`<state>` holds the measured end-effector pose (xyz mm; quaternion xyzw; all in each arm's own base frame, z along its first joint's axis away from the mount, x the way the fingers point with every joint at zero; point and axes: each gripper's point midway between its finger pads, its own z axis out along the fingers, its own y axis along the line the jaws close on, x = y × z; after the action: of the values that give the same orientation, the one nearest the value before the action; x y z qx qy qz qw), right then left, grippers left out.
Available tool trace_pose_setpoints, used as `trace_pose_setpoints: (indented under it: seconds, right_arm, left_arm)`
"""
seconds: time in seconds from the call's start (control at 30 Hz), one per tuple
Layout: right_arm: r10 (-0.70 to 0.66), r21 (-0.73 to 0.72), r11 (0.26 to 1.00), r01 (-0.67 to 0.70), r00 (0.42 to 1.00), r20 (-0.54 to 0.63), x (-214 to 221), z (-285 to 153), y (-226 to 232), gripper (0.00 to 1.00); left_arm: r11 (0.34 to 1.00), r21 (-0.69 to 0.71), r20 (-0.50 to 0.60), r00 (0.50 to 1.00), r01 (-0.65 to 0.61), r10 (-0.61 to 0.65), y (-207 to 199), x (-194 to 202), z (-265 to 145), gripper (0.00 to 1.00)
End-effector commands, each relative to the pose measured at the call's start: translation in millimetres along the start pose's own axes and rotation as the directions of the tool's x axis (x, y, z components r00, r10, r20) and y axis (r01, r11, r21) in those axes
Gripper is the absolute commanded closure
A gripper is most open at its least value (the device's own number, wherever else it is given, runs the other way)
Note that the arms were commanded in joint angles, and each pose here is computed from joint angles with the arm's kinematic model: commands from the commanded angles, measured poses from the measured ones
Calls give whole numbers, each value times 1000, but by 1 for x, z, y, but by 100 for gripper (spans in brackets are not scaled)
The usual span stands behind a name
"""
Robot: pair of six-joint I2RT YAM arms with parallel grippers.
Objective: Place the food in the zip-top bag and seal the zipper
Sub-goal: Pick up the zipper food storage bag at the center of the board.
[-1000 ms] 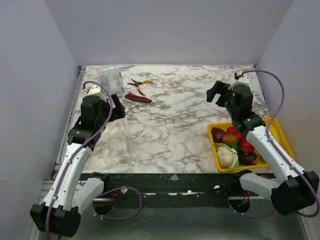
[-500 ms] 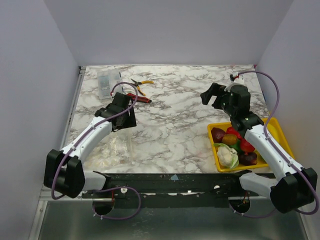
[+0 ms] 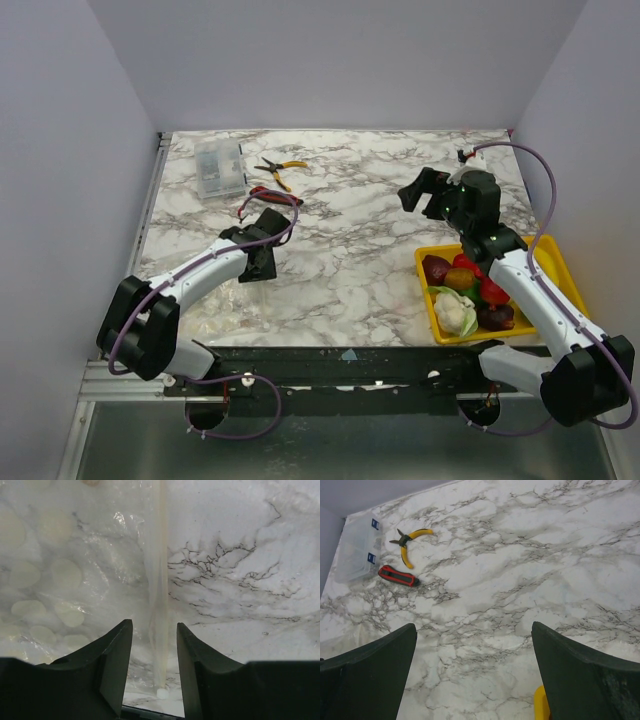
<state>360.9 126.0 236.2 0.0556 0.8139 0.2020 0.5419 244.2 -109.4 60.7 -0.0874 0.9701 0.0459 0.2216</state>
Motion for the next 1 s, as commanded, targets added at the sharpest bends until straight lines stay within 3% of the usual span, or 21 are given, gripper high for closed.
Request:
trace_pose_setpoints:
  seconds: [0.0, 0.1, 0.23, 0.7, 0.97]
  right_arm:
    - [6, -34, 999, -7, 1000, -27, 7, 0, 4, 0]
    - [12, -43, 999, -13, 999, -36, 9, 1, 6, 0]
    - [7, -39, 999, -9, 999, -34, 9, -2, 5, 0]
    - [-5, -36, 999, 3, 999, -41, 11, -3, 3, 0]
    - [0, -49, 999, -3, 999, -52, 12, -2, 6, 0]
  left_arm:
    - [999, -35, 10, 999, 36, -35, 3, 6, 4, 60]
    - [998, -44, 4, 999, 36, -36, 3, 8, 7, 61]
    - [998, -49, -1, 999, 38, -38, 1, 10, 14, 76]
    - [994, -98, -11, 999, 41, -42, 10, 21, 25, 78]
    - [996, -90, -4, 1000, 21, -21, 7, 16, 25, 100]
